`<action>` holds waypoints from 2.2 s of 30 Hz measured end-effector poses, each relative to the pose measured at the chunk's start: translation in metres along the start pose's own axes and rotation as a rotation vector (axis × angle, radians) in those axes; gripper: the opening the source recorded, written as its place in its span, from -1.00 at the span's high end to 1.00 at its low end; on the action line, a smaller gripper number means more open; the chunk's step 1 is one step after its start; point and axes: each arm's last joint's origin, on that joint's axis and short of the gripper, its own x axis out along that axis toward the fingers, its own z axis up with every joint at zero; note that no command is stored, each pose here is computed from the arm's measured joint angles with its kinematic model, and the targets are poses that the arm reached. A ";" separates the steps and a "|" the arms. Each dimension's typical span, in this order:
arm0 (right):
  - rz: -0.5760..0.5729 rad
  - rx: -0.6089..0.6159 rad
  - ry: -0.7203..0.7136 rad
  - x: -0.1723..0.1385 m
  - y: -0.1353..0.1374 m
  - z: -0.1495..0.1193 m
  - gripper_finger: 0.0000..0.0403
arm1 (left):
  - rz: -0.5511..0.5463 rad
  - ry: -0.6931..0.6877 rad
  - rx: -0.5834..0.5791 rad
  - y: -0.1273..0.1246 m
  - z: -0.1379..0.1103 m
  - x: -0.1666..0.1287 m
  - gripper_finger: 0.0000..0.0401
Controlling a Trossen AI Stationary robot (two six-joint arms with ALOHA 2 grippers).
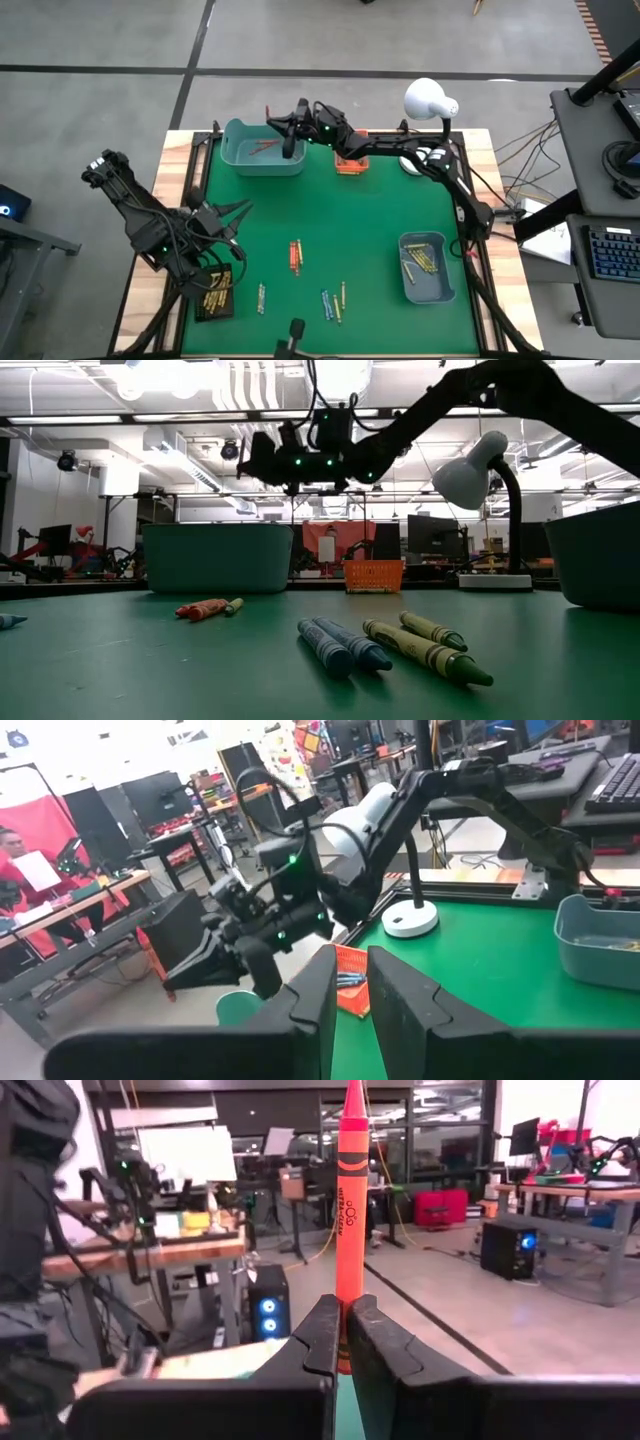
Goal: Sort crayons
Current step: Put the orange crayon into the green bin, then put the green crayon into the blue bin
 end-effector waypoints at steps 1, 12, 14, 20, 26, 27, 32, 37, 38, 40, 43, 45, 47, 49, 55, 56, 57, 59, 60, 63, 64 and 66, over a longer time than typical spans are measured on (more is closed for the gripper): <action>0.000 -0.006 0.004 0.001 0.000 -0.003 0.95 | 0.000 0.000 0.000 0.000 0.000 0.000 0.79; 0.000 -0.012 0.013 0.002 0.000 -0.010 0.93 | 0.000 0.000 -0.004 0.000 0.000 0.000 0.79; 0.003 -0.013 0.011 0.002 0.000 -0.010 0.89 | 0.000 0.000 -0.004 0.000 0.000 0.000 0.79; 0.006 0.006 0.012 0.002 0.001 -0.010 0.62 | -0.001 0.000 -0.005 -0.001 0.000 0.000 0.79; 0.011 0.008 0.016 0.002 0.002 -0.009 0.38 | -0.001 0.000 -0.005 -0.001 0.000 0.000 0.79; 0.023 0.016 0.017 0.002 0.003 -0.005 0.36 | -0.001 0.000 -0.006 -0.001 0.000 0.000 0.79; 0.138 0.067 0.029 -0.005 0.011 0.038 0.31 | -0.001 0.000 -0.013 -0.001 0.000 0.000 0.79; 0.260 0.048 0.164 -0.026 0.031 0.094 0.35 | 0.000 0.001 -0.027 -0.003 0.000 0.001 0.79; 0.282 0.036 0.198 -0.032 0.038 0.105 0.36 | 0.001 0.002 -0.026 -0.004 -0.001 0.001 0.79; 0.317 0.005 0.249 -0.047 0.055 0.130 0.39 | 0.004 0.003 -0.025 -0.008 -0.002 0.002 0.79; 0.367 -0.026 0.319 -0.073 0.080 0.164 0.43 | 0.002 0.024 -0.019 -0.015 -0.004 0.006 0.79; 0.400 -0.028 0.365 -0.092 0.096 0.183 0.45 | -0.010 0.060 -0.002 -0.021 -0.006 0.012 0.79; 0.434 -0.018 0.418 -0.112 0.111 0.199 0.48 | -0.028 0.106 0.023 -0.028 -0.008 0.020 0.79; 0.467 -0.004 0.471 -0.130 0.125 0.210 0.50 | -0.053 0.148 0.060 -0.036 -0.009 0.029 0.79; 0.558 0.074 0.669 -0.178 0.161 0.226 0.57 | -0.164 0.248 0.194 -0.051 -0.009 0.066 0.79; 0.572 0.089 0.707 -0.183 0.167 0.224 0.58 | -0.184 0.261 0.209 -0.052 -0.009 0.073 0.79; 0.589 0.097 0.741 -0.188 0.173 0.224 0.59 | -0.201 0.274 0.222 -0.053 -0.010 0.080 0.79; 0.599 0.118 0.818 -0.197 0.183 0.220 0.61 | -0.249 0.300 0.246 -0.054 -0.011 0.095 0.79; 0.596 0.120 0.857 -0.201 0.188 0.218 0.62 | -0.270 0.308 0.252 -0.054 -0.012 0.103 0.79; 0.551 0.089 0.988 -0.213 0.201 0.210 0.65 | -0.316 0.323 0.276 -0.055 -0.015 0.126 0.79; 0.532 0.079 1.034 -0.217 0.205 0.207 0.65 | -0.329 0.325 0.285 -0.055 -0.017 0.134 0.79; 0.507 0.062 1.120 -0.225 0.211 0.200 0.67 | -0.351 0.337 0.309 -0.056 -0.022 0.149 0.79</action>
